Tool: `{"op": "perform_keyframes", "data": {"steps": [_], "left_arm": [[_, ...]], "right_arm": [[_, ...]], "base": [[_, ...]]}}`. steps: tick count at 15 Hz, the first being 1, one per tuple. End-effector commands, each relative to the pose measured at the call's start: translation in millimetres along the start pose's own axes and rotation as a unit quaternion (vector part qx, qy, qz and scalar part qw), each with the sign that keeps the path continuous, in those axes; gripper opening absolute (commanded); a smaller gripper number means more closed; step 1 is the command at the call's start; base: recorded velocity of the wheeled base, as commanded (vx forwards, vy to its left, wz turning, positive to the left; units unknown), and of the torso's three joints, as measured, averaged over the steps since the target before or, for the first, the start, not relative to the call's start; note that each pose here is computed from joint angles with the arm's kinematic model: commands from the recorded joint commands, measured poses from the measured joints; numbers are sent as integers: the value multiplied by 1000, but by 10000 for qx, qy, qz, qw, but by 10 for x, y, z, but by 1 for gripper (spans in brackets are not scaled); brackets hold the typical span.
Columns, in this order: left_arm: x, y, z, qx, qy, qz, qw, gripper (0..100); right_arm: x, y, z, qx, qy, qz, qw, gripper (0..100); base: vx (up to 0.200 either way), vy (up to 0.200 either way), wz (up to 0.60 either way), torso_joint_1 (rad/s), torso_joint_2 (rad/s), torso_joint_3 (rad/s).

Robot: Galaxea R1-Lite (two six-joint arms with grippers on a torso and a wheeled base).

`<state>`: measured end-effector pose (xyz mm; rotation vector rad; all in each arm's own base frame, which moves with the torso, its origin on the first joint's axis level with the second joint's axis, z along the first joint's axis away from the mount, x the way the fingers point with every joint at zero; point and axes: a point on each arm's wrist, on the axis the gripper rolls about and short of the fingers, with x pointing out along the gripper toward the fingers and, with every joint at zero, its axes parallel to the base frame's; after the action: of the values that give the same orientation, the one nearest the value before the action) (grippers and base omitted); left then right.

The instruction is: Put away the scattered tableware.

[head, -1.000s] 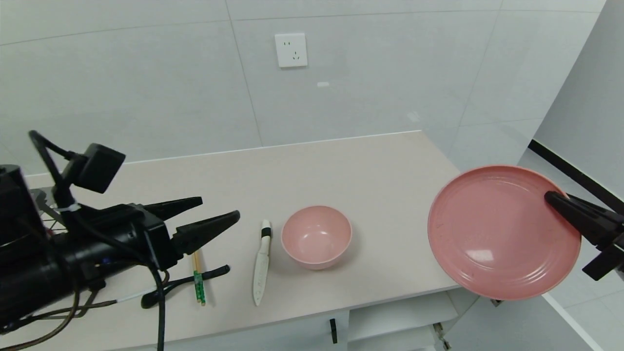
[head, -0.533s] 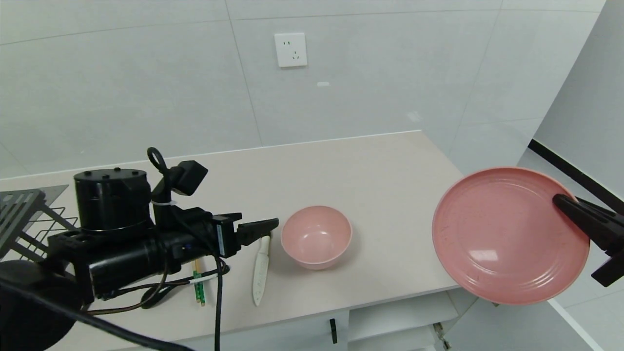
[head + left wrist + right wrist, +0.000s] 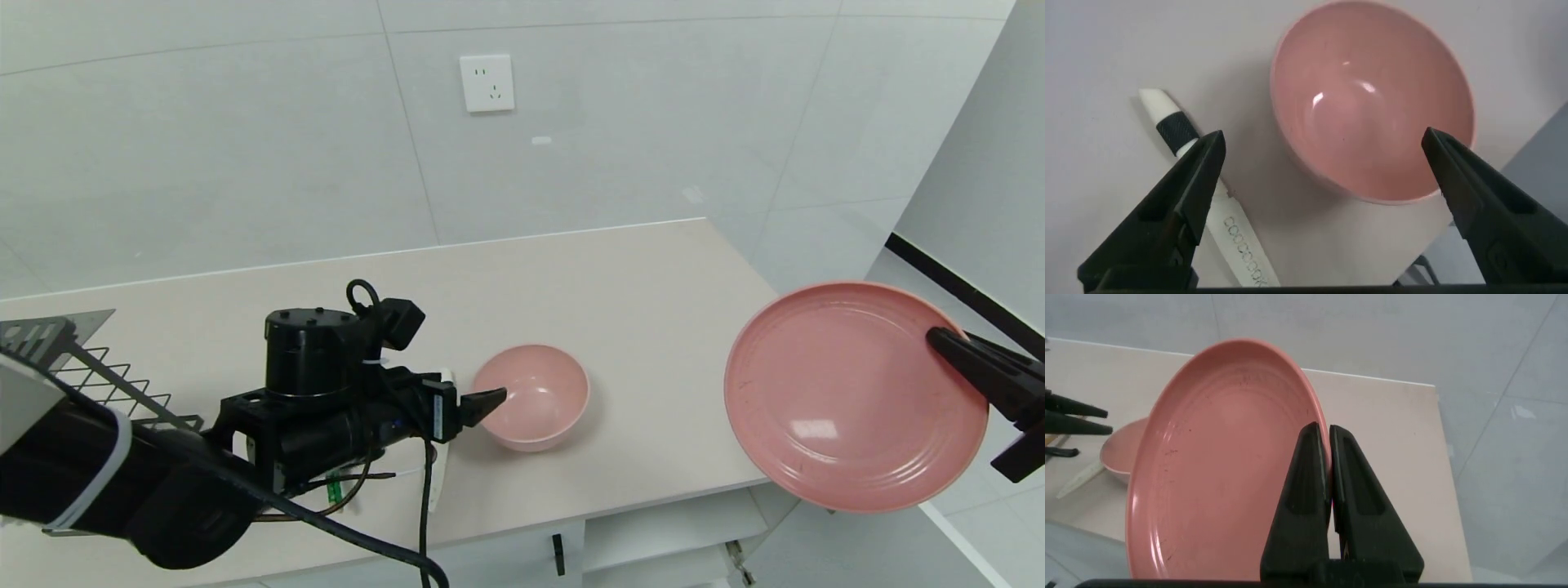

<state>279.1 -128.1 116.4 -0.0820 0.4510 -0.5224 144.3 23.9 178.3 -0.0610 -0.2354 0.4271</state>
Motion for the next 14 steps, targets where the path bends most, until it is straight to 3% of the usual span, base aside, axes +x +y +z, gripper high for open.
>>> {"op": "perform_keyframes", "data": {"steps": [1, 7, 10, 14], "left_arm": [[133, -10, -115, 130, 210, 154, 9996, 100], [339, -99, -124, 231, 210, 264, 9992, 100], [478, -84, -85, 223, 130, 446, 9987, 100], [593, -63, -146, 211, 228, 461, 9985, 100]], "right_arm": [[4, -1, -5, -1, 11, 4, 10000, 0], [3, 11, -43, 37, 103, 38, 9999, 0], [3, 11, -43, 44, 103, 38, 9999, 0], [5, 10, -40, 34, 95, 37, 9999, 0]], "base": [[0, 0, 0, 0, 0, 0], [0, 0, 0, 0, 0, 0], [0, 0, 0, 0, 0, 0], [0, 0, 0, 0, 0, 0]]}}
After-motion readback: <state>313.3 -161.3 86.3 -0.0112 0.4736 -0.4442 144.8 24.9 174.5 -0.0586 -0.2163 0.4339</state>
